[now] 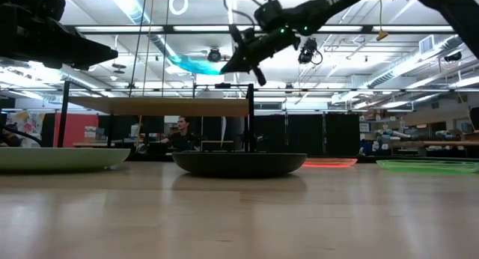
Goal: Place and stack plates onto a shelf
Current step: Put the left blue plate on the shelf
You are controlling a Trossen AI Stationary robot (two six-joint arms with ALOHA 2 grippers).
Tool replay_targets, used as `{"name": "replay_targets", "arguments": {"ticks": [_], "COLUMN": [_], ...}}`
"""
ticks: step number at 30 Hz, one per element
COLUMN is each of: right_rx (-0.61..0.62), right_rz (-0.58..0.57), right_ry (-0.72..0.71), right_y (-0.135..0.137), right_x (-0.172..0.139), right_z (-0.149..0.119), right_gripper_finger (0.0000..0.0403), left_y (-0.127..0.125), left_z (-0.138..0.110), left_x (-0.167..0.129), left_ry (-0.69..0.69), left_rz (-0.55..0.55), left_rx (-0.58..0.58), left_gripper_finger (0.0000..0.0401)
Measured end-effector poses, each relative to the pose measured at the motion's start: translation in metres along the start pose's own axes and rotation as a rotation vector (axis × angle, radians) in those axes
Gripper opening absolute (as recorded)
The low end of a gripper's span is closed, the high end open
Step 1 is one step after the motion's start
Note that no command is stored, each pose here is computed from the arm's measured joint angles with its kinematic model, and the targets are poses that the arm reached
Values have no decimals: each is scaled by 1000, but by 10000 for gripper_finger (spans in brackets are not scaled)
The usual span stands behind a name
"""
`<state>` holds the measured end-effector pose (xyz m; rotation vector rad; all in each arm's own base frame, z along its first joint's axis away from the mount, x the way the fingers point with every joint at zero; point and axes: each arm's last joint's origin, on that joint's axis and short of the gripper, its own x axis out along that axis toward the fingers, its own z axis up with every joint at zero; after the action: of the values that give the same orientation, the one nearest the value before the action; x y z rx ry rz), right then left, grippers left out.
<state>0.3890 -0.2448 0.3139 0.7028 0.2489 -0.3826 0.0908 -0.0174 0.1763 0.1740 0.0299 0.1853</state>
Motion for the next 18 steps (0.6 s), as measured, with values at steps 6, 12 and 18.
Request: {"name": "replay_targets", "arguments": {"ticks": [6, 12, 18], "right_rx": [15, -17, -23], "right_rz": [-23, -60, -104], "right_ry": [56, 129, 165], "right_y": [-15, -17, -21], "right_x": [20, 16, 15], "right_z": [-14, -20, -23], "right_gripper_finger": [5, 5, 5], "left_y": [0, 0, 0], "left_z": [0, 0, 0], "left_x": [0, 0, 0], "left_ry": [0, 0, 0], "left_rz": [0, 0, 0], "left_rx": [0, 0, 0], "left_gripper_finger": [155, 155, 155]}}
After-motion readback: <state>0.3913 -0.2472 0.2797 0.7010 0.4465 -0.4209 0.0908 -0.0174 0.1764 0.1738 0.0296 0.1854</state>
